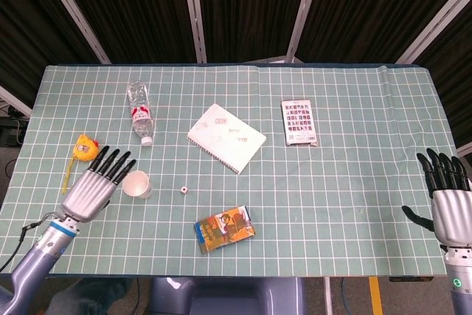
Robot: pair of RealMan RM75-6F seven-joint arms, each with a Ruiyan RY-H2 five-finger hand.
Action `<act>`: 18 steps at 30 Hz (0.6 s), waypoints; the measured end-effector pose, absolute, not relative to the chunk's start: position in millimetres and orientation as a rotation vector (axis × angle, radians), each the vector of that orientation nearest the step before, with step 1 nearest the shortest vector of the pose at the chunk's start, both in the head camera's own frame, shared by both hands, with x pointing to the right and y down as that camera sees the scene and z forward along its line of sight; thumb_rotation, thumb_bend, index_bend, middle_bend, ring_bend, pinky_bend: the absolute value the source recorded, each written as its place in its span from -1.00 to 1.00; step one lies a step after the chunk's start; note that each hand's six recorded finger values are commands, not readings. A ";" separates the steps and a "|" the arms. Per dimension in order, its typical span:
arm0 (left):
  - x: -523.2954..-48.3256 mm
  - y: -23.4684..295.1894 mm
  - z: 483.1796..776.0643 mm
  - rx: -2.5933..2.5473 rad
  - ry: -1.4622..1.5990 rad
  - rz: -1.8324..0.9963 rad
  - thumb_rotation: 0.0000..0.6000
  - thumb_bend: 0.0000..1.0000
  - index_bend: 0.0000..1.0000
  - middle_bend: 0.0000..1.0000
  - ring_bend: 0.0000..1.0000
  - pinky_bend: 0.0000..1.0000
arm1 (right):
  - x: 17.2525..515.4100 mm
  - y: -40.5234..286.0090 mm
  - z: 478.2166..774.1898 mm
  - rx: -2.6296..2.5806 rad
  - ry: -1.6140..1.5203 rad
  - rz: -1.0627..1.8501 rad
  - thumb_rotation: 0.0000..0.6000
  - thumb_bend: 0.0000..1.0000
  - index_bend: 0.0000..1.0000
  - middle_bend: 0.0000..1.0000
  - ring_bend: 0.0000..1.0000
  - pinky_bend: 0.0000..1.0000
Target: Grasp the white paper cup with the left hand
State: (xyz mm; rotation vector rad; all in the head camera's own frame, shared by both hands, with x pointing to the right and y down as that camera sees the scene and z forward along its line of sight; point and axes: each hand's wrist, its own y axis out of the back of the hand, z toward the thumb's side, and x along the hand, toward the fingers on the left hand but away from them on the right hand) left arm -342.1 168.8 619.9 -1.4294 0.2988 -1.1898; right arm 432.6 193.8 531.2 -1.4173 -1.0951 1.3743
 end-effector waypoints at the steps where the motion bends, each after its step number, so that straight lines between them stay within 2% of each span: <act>1: -333.5 168.8 625.9 -1.395 0.236 -1.179 1.00 -1.00 -1.00 -1.00 -1.00 -1.00 | 434.2 193.7 532.6 -1.415 -1.096 1.384 1.00 -1.00 -1.00 -1.00 -1.00 -1.00; 7: -293.5 172.8 656.4 -1.286 0.029 -1.114 1.00 -1.00 -1.00 -1.00 -1.00 -0.98 | 438.6 193.6 533.5 -1.398 -1.100 1.403 1.00 -1.00 -1.00 -1.00 -1.00 -1.00; 13: -274.8 178.6 685.3 -1.252 -0.060 -1.088 1.00 -1.00 -0.99 -1.00 -1.00 -0.87 | 443.0 194.3 532.5 -1.395 -1.111 1.418 1.00 -1.00 -1.00 -1.00 -1.00 -1.00; 15: -272.6 179.7 688.7 -1.249 -0.069 -1.084 1.00 -1.00 -0.92 -0.98 -0.98 -0.81 | 443.8 194.2 532.5 -1.396 -1.112 1.420 1.00 -1.00 -1.00 -1.00 -1.00 -1.00; 18: -271.6 179.6 691.1 -1.245 -0.070 -1.083 1.00 -1.00 -0.54 -0.70 -0.77 -0.61 | 444.5 193.9 532.1 -1.398 -1.114 1.418 1.00 -1.00 -1.00 -1.00 -1.00 -1.00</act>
